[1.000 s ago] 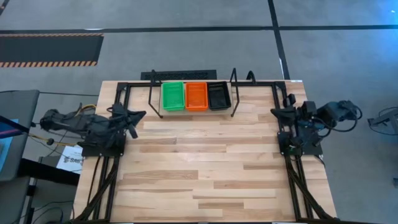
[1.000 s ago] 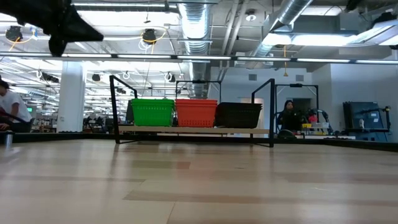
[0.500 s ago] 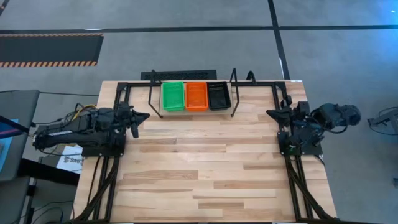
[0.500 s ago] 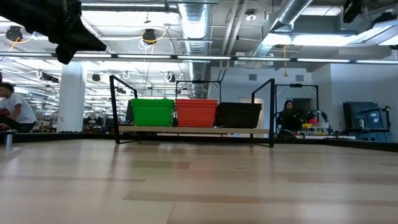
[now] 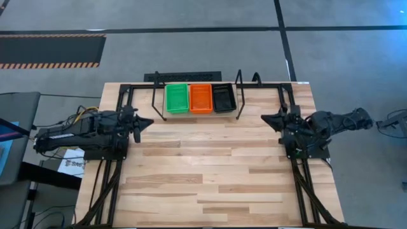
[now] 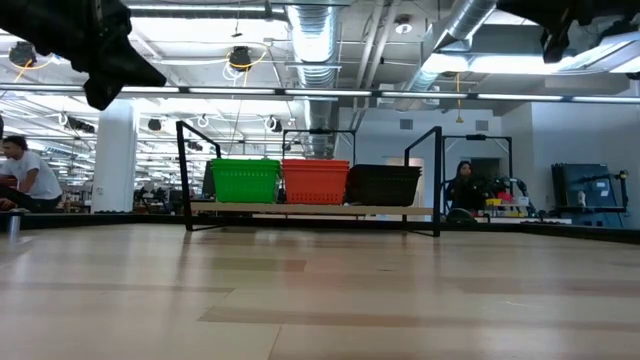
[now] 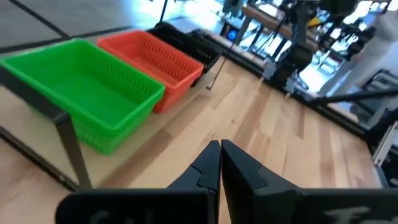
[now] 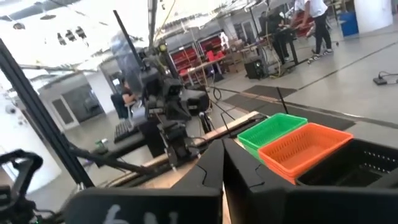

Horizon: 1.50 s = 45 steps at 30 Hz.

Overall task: Stack baskets on shelf by color
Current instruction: Return to Home Position

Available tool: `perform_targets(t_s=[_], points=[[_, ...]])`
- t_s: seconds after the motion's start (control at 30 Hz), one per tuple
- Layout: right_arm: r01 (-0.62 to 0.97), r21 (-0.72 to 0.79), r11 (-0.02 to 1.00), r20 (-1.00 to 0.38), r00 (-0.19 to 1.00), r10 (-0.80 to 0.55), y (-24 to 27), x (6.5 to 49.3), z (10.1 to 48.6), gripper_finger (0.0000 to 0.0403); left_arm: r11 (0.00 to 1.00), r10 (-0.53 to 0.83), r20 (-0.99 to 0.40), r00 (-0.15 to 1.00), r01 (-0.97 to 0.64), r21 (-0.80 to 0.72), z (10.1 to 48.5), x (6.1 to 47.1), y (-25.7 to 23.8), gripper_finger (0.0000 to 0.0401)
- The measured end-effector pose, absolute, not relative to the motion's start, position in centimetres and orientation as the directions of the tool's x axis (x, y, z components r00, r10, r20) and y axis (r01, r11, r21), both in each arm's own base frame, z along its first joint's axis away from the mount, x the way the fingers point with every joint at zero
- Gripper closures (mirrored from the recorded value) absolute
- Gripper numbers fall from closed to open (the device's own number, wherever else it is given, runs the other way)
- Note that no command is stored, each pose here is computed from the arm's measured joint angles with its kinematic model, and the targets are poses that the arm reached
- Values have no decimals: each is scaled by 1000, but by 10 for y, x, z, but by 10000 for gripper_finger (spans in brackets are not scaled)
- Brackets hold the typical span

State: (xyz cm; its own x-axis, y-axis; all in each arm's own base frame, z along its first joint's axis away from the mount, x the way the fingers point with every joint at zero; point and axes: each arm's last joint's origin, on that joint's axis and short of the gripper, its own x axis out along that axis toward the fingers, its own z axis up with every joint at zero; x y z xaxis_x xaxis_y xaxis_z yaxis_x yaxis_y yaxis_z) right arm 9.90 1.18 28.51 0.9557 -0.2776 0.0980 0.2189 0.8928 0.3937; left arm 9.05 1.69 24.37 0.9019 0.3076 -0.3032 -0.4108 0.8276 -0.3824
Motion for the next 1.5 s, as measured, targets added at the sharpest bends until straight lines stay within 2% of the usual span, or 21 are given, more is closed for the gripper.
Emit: perform_targets(t_s=[0.2,0.4,0.53,0.63,0.77,0.9,1.1,1.27,1.5], points=[[217,367,905,112,955,-274,11,96,286,362,826,340,-357,870,-457,-330,238,88,18,401],[218,367,904,118,953,-277,10,93,287,360,669,549,-320,772,-635,-386,240,84,24,401],[232,409,883,117,946,-303,9,91,286,360,587,625,-297,722,-685,-431,241,83,26,401],[225,406,886,131,945,-300,8,87,287,360,653,589,-299,751,-660,-372,241,84,25,401],[228,292,929,153,948,-281,7,81,289,360,797,461,-310,831,-542,-267,242,87,21,401],[183,223,958,171,960,-223,6,72,288,360,866,422,-240,874,-467,-177,249,90,20,401],[140,163,977,182,969,-169,5,62,273,360,887,428,-182,885,-450,-105,255,89,20,401],[147,140,979,173,970,-170,6,68,247,360,887,422,-216,880,-451,-103,250,89,20,401],[124,129,984,221,964,-151,8,72,243,360,923,341,-52,938,-345,-167,218,97,19,401]])
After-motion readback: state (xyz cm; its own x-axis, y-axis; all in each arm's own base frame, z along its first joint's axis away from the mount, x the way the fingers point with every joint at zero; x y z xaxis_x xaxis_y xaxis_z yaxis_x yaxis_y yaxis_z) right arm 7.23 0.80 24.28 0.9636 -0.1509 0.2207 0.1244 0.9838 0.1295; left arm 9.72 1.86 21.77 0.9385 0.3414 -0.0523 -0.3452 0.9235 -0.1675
